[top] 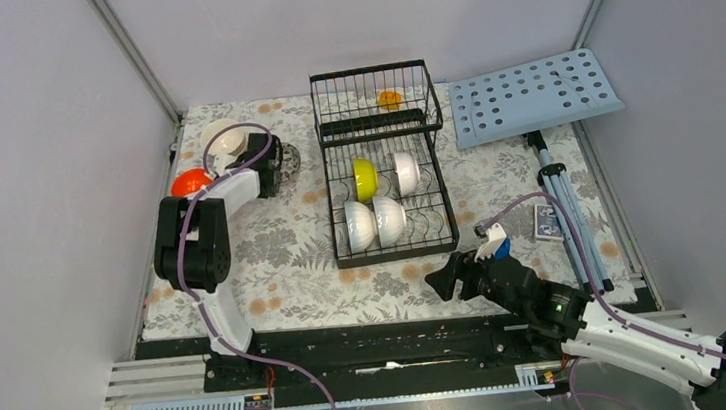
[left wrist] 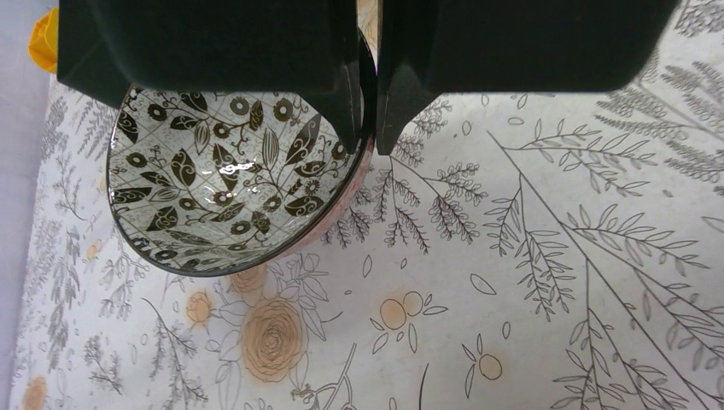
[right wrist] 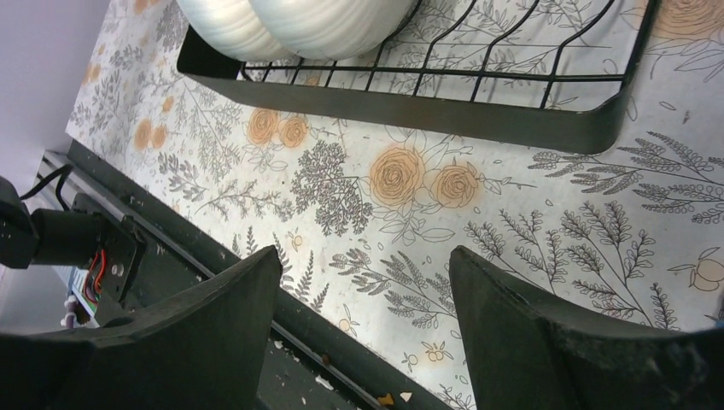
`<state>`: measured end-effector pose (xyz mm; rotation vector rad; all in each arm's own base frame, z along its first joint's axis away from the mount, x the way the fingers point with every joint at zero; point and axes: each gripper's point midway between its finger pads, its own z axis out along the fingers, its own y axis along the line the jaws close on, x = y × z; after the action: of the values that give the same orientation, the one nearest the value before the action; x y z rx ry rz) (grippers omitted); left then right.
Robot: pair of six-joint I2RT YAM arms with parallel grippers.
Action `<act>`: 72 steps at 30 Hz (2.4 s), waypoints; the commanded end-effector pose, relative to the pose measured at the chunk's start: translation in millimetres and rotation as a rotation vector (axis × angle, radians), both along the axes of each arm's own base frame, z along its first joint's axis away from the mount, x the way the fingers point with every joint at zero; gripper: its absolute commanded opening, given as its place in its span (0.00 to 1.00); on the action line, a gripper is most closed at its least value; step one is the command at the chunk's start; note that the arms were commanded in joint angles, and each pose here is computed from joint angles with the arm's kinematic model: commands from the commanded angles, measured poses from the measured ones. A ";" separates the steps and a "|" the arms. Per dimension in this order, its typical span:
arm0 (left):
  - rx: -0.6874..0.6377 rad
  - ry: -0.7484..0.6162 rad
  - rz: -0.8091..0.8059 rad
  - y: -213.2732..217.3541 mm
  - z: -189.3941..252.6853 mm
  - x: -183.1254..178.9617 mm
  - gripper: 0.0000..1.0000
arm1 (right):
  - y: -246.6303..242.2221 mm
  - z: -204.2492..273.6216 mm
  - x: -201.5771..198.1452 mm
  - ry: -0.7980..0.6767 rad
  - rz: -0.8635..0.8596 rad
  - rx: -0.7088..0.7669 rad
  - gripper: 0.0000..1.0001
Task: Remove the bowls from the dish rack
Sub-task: Place the bowl at the center of the board, then pick up the bowl from the dish rack.
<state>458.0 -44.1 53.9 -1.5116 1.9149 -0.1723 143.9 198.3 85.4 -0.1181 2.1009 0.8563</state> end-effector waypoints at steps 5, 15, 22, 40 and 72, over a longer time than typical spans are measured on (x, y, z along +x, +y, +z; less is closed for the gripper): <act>-0.061 -0.149 0.103 -2.1 28.1 51.7 0.00 | -3.8 7.2 16.8 -0.029 -0.108 0.030 0.79; -0.015 -0.103 0.116 1.1 23.7 62.3 0.00 | -6.3 0.8 17.5 -0.017 -0.121 0.007 0.79; -0.001 -0.066 0.106 -1.1 16.9 62.8 0.00 | -10.8 0.8 17.0 -0.021 -0.129 -0.005 0.79; -0.030 -0.113 0.036 -10.0 43.1 46.4 0.54 | -25.4 10.4 13.2 -0.014 -0.163 -0.011 0.81; 0.142 -0.624 -0.816 -66.2 163.2 -193.5 0.99 | 45.3 102.5 63.5 -0.120 -0.001 -0.312 1.00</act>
<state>270.2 -98.7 217.1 -0.5262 1.8311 -0.7034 194.1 216.5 168.8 -0.2807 2.1531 0.4713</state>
